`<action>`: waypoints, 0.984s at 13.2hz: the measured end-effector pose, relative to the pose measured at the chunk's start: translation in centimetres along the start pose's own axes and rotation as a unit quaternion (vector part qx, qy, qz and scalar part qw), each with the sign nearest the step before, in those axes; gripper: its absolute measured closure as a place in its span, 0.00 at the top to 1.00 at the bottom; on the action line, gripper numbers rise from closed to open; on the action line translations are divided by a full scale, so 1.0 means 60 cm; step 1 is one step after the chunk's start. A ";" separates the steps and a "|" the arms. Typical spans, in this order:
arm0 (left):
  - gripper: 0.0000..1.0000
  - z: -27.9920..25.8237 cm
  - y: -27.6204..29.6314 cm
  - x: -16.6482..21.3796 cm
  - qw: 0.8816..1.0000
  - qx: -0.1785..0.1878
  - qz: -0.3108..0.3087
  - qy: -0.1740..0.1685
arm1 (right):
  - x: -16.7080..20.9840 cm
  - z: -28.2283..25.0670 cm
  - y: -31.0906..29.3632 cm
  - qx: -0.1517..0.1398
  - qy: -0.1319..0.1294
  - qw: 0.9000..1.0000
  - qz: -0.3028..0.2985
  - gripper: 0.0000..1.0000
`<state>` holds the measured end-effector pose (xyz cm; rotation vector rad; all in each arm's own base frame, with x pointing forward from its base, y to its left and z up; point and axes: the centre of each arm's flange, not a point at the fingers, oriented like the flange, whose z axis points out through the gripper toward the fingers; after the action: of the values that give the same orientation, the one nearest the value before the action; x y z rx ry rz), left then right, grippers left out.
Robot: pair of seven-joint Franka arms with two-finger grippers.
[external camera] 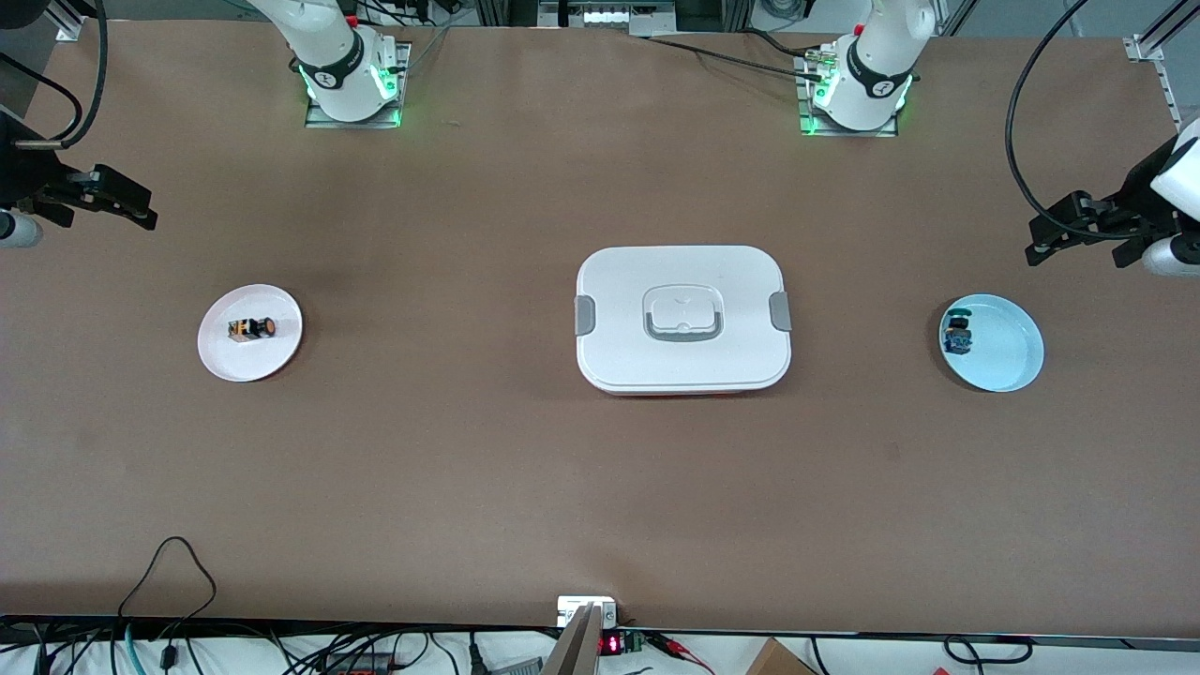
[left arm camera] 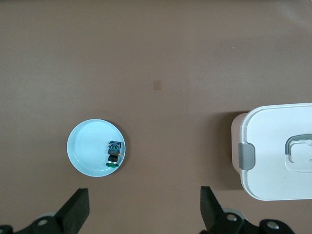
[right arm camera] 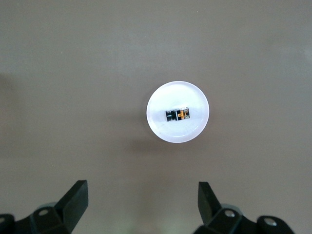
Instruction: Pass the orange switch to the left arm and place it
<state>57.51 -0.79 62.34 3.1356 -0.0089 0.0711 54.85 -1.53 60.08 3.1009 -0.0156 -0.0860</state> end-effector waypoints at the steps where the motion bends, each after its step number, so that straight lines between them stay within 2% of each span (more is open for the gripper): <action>1: 1.00 0.000 0.000 0.000 1.000 0.000 0.000 0.000 | 0.000 0.000 0.000 0.000 0.000 1.000 0.000 1.00; 7: 1.00 0.000 0.000 0.000 1.000 0.000 0.000 0.000 | 0.003 0.008 -0.002 0.000 -0.006 1.000 -0.001 1.00; 13: 1.00 0.000 0.000 0.000 1.000 0.000 0.000 0.000 | 0.043 0.089 -0.003 -0.001 -0.051 0.999 -0.002 1.00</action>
<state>57.51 -0.77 62.34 3.1356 -0.0083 0.0709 57.13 -1.57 54.58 3.0915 -0.0133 -0.2448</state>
